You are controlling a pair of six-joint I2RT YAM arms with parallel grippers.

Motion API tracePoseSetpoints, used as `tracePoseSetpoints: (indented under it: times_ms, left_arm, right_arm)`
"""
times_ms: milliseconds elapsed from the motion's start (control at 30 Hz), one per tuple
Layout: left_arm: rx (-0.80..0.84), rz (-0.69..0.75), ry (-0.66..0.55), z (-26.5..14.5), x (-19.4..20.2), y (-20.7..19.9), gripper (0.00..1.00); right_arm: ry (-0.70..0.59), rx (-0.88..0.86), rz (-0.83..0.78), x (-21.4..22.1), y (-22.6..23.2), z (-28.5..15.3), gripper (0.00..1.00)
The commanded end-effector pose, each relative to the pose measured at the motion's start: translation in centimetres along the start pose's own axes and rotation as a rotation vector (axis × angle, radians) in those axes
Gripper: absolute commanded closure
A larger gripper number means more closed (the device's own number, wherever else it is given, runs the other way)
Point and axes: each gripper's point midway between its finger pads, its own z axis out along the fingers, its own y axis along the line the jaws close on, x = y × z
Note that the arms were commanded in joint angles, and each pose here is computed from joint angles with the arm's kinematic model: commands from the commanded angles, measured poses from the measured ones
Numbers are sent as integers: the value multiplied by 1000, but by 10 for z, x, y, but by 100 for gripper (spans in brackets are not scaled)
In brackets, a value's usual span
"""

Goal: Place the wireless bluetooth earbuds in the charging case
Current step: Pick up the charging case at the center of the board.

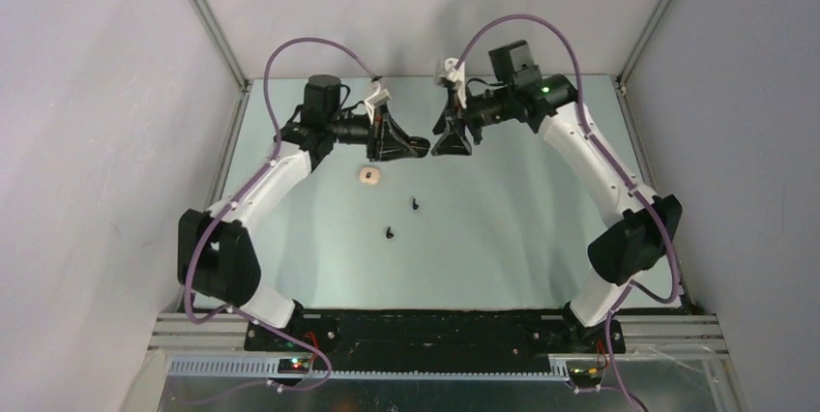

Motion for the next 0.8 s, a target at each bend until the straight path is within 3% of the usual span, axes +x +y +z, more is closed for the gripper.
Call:
tracePoseSetpoints:
  times_ms: [0, 233, 533, 767]
  left_arm:
    - [-25, 289, -34, -10, -22, -15, 100]
    - [-36, 342, -34, -14, -23, -20, 100]
    - [-39, 373, -15, -17, -20, -24, 100]
    - [-30, 401, -17, -18, -21, -27, 100]
  right_arm:
    - [19, -104, 34, -1, 26, 14, 42]
    - [66, -68, 21, 9, 20, 31, 40]
    - [35, 23, -40, -6, 5, 26, 44]
    - [45, -19, -67, 9, 11, 40, 41]
